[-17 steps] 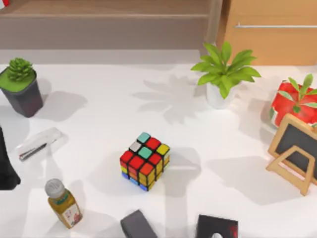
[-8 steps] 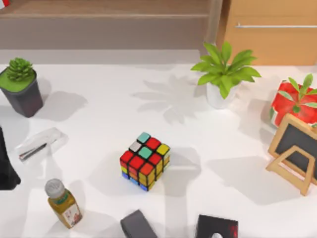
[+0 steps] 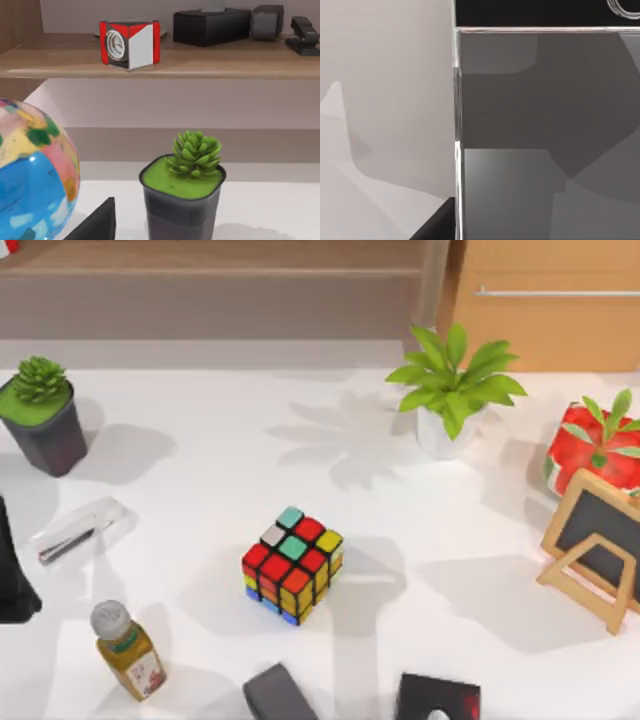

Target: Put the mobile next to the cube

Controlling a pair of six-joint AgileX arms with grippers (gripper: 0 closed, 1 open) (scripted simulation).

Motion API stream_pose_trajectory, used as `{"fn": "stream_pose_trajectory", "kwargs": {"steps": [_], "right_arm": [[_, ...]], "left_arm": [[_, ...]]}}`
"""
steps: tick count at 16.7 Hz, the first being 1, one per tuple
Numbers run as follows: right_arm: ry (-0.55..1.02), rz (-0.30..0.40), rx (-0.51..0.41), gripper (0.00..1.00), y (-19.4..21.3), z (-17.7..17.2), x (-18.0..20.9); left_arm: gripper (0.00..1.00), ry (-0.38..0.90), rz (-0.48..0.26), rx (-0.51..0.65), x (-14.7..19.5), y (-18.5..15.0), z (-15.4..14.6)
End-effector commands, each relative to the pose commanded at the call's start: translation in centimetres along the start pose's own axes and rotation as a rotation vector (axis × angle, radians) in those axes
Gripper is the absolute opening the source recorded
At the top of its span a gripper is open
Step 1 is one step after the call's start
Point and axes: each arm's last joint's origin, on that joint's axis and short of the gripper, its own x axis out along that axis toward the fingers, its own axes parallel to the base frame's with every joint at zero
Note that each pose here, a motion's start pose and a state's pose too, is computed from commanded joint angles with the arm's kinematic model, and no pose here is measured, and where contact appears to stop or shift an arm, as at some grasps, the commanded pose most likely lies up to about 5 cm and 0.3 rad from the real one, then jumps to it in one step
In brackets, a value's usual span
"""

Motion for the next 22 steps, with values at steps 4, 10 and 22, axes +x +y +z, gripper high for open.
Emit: {"fn": "stream_pose_trajectory", "kwargs": {"steps": [4,10,22], "right_arm": [[0.0,0.0,0.0,0.0,0.0,0.0,-1.3],[-0.029,-0.026,0.001,0.0,0.1,0.6,-2.2],[-0.403,-0.082,-0.016,0.0,11.3,9.2,-14.3]], "left_arm": [[1.0,0.0,0.0,0.0,0.0,0.0,0.0],[1.0,0.0,0.0,0.0,0.0,0.0,0.0],[1.0,0.0,0.0,0.0,0.0,0.0,0.0]]}}
